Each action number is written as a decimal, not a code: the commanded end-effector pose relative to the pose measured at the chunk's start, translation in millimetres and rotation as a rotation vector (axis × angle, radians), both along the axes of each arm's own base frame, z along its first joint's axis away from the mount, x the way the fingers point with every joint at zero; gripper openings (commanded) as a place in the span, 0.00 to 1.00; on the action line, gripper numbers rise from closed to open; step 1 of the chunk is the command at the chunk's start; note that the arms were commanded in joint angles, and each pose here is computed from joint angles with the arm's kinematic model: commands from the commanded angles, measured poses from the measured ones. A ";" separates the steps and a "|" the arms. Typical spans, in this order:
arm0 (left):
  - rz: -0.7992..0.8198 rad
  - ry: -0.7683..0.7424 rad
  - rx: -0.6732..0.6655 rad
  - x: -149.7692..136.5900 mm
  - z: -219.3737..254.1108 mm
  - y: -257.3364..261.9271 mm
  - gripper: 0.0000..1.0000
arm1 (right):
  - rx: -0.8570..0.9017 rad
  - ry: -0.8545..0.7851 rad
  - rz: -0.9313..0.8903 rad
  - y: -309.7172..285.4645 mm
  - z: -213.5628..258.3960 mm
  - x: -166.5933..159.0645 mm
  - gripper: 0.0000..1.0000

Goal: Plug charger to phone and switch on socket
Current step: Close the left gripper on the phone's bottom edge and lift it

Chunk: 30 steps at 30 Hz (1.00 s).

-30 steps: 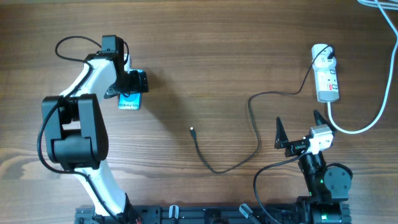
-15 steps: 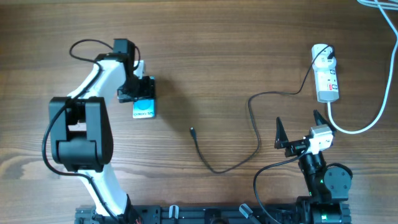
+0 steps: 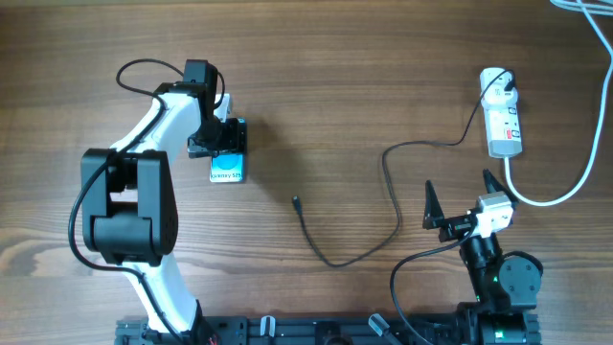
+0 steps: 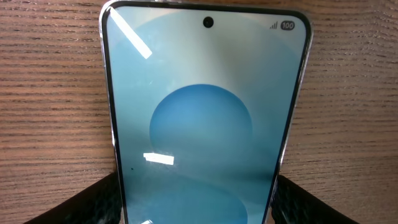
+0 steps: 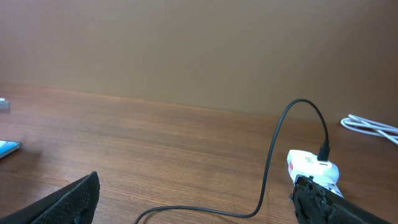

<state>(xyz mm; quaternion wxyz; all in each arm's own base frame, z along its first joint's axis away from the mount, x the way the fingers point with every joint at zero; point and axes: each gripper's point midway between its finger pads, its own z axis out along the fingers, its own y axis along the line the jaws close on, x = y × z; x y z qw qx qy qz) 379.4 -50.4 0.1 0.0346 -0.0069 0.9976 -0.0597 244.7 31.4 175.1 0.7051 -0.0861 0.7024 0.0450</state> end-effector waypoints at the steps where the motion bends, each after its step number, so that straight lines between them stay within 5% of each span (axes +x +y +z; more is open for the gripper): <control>1: -0.007 0.074 -0.072 -17.8 -20.8 -15.2 0.77 | -0.014 -0.013 0.014 2.6 1.9 -0.9 1.00; 30: -0.008 0.070 -0.071 -16.8 -20.8 -15.1 0.86 | -0.013 0.000 0.014 2.6 -1.0 -0.1 1.00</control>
